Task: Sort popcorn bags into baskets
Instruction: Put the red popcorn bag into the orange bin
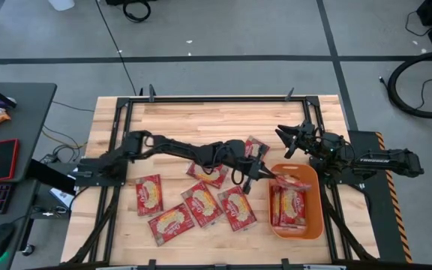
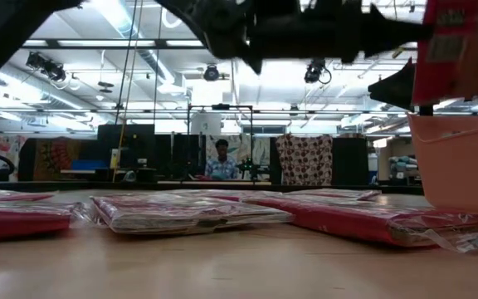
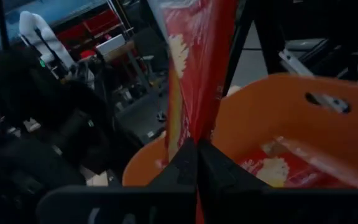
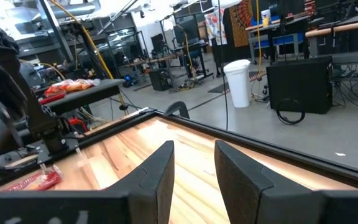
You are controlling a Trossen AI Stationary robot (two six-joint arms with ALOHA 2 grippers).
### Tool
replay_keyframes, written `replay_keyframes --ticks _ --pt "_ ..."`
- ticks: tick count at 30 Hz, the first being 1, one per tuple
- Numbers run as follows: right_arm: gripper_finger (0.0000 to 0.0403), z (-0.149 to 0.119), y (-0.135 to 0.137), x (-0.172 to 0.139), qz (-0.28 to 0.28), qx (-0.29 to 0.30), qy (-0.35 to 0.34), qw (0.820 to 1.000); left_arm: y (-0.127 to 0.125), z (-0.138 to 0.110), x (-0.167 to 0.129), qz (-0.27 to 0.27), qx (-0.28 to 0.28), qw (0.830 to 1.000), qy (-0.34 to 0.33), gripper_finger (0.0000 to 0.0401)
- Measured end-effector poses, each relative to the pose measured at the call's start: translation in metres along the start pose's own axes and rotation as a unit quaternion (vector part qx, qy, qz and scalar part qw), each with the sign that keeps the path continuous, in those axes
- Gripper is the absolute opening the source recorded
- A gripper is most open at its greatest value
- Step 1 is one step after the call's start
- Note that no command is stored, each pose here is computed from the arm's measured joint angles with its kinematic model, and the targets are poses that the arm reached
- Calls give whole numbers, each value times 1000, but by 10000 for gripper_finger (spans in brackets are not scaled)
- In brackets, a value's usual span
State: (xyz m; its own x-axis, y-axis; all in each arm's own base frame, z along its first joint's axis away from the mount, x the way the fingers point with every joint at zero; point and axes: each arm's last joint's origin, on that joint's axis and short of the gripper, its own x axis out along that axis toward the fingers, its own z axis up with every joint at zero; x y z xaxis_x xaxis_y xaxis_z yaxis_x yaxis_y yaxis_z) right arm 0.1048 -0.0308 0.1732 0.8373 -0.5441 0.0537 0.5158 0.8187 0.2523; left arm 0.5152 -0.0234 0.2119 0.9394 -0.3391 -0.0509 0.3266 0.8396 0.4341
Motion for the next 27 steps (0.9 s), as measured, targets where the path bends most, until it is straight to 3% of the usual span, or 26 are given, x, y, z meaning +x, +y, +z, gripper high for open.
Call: replay_keyframes --ticks 7,12,20,27 --pt "120 0 0 0 0 0 0 1000 -14 -40 12 26 12 1000 -11 9" --pt "121 0 0 0 0 0 0 1000 -29 -58 17 15 30 999 13 41" --pt "121 0 0 0 0 0 0 1000 -32 -40 18 46 61 996 52 126" --pt "121 0 0 0 0 0 0 1000 -15 0 -7 73 52 973 213 118"
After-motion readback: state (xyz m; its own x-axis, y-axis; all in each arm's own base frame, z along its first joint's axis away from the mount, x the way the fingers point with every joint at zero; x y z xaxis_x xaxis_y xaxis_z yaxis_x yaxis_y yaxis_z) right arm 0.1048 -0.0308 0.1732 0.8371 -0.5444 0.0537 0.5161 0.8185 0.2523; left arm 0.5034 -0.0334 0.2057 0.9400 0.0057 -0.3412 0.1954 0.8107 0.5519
